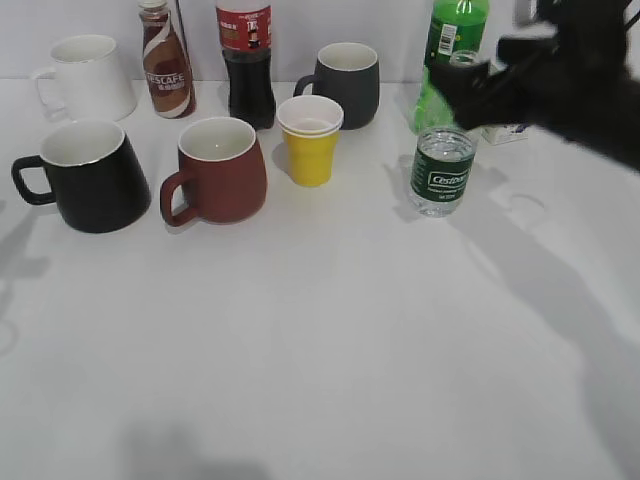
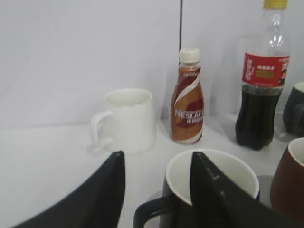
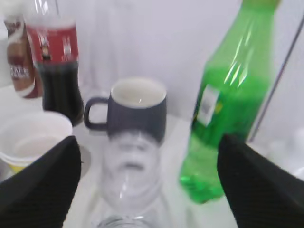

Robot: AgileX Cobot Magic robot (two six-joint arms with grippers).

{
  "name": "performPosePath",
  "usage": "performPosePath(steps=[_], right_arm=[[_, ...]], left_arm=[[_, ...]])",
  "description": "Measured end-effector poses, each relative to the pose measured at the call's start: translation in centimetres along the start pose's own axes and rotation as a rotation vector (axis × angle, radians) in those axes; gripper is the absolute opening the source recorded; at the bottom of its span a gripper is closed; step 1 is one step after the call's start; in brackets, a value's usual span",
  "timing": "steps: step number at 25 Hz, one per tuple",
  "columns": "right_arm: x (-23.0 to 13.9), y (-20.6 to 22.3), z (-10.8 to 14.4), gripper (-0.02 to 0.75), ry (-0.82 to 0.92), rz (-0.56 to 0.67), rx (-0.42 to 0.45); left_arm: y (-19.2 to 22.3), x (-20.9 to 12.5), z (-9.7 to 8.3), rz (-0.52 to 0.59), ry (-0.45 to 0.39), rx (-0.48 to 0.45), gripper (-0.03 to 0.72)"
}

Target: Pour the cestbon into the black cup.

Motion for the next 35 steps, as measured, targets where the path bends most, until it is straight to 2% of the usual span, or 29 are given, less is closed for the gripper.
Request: performPosePath(steps=[3,6,8,11,13,16,19,24,27,33,35], right_arm=[[3.8,-2.4,-0.4,0.682,-0.032,0.014,-0.013],[6.8,-5.0,0.0,0.682,-0.066,0.034,-0.016],[8.5,-6.9,0.5,0.682,-0.086,0.046,-0.019],[10.7,-10.6,1.4,0.68,-0.107,0.09,-0.029],[11.6,-13.2,2.1,0.68,-0.093,0.127,-0.027],[12.3,-17.6,2.9,0.68,-0.029,0.185,-0.014],[11.9,-22.6,3.3,0.68,0.046,0.266,0.003],[8.4,-30.4,3.1,0.672,0.058,0.472,0.014],[6.0,-33.7,3.0,0.668,0.06,0.54,0.009],[1.1,-35.5,3.7,0.657,0.047,0.577,0.023],[0.8,-35.6,3.9,0.651,0.04,0.558,0.041]], left_arm=[[-0.4,1.4,-0.3,0.111,-0.013,0.034,0.351],[-1.6,3.9,-1.4,0.214,0.002,0.053,0.367],[-2.9,5.7,-2.5,0.227,0.015,0.035,0.394],[-6.5,9.3,-4.3,0.157,0.017,-0.015,0.487],[-8.9,10.5,-4.7,0.14,0.011,-0.035,0.574],[-12.1,10.0,-4.5,0.204,-0.014,-0.024,0.639],[-15.7,9.2,-3.9,0.256,-0.065,-0.01,0.649],[-20.5,6.4,-3.0,0.394,-0.099,0.022,0.646],[-22.2,5.0,-2.8,0.469,-0.1,0.031,0.639],[-23.5,3.8,-2.5,0.537,-0.038,0.024,0.624],[-23.5,3.8,-2.6,0.537,-0.033,0.021,0.622]])
Point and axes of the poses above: a point on each arm's last joint axis where the gripper is mounted, y pointing out along that axis toward the gripper, z along the wrist's bending axis when the last joint is at zero, x = y × z, the point moved 6 cm from there along y, pointing out along that axis toward the gripper, and after that the axes turned 6 degrees about -y, right-handed, at the moved point
